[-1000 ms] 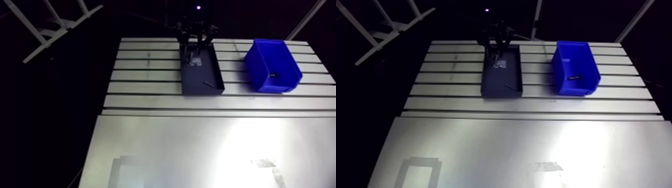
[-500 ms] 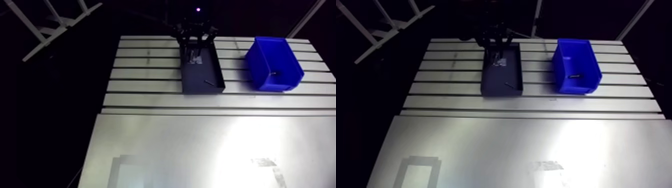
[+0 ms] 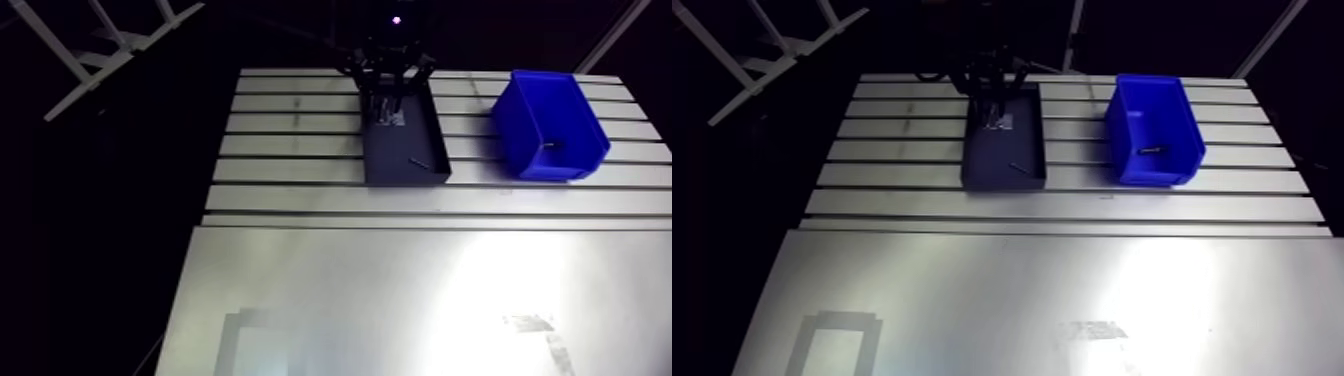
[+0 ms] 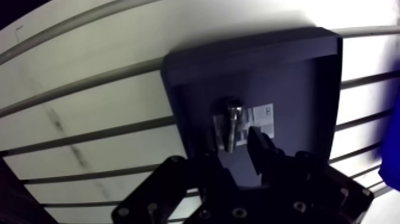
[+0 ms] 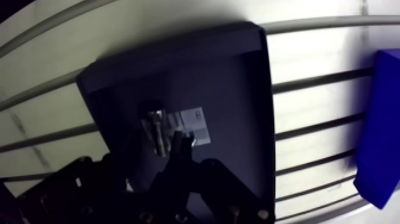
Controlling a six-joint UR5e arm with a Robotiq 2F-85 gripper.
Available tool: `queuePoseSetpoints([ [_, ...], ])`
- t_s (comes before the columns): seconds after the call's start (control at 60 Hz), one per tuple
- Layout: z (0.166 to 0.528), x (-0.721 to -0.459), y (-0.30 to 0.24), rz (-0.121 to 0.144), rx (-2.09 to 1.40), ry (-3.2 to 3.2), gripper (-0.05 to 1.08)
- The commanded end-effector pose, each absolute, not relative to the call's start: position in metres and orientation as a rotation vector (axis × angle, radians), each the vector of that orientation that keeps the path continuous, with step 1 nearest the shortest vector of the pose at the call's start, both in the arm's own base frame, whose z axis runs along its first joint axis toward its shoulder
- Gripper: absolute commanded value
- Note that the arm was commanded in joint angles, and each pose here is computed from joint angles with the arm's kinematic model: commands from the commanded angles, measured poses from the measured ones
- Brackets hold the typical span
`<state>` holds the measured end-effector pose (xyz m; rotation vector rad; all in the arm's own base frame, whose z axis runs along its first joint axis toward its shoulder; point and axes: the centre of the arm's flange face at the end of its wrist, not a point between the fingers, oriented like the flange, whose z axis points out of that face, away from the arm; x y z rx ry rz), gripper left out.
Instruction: Pick up the M10 bolt from the tray and put it into the blue bin.
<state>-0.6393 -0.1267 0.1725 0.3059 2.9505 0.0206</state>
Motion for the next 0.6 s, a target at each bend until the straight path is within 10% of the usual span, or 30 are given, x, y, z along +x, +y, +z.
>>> queuePoseSetpoints([
  [0.017, 0.1718, -0.6398, -0.1267, 0.021, 0.306, 2.951, 0.60],
  [0.6, 0.1672, -0.6395, -0.1257, 0.021, 0.307, 2.943, 0.62],
])
